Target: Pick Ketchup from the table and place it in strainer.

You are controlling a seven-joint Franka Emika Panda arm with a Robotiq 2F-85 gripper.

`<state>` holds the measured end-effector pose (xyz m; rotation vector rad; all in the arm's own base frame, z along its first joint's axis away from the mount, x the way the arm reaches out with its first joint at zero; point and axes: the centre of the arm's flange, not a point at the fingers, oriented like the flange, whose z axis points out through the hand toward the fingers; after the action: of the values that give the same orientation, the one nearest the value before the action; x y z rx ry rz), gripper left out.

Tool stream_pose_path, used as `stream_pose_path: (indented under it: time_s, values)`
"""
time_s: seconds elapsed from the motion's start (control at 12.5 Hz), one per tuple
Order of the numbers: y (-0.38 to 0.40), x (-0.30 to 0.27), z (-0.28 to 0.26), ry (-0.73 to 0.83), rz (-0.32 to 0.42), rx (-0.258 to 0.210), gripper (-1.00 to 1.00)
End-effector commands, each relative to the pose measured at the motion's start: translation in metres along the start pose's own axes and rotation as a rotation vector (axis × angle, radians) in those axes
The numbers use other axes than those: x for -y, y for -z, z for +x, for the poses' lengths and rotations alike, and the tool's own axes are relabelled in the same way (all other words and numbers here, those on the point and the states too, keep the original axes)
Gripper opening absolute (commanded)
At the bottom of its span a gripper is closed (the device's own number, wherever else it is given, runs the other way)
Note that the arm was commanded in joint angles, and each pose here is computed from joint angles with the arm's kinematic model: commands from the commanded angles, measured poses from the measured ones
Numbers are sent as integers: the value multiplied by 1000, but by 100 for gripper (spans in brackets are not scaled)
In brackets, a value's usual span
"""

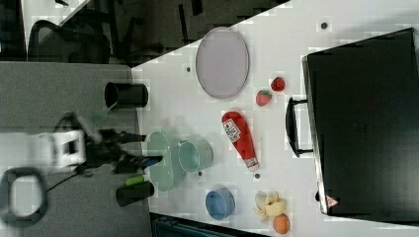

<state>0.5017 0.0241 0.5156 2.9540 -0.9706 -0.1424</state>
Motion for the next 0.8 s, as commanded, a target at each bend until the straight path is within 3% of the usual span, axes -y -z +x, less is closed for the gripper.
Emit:
stream_pose_path:
  time_s: [0.08, 0.48, 0.64, 0.8]
  values:
    - [-83, 14, 20, 264, -25, 74, 100]
    - [-165, 27, 32, 707, 29, 7, 100]
    - [-199, 27, 31, 824, 39, -9, 100]
    - [-232, 26, 27, 846, 43, -1, 100]
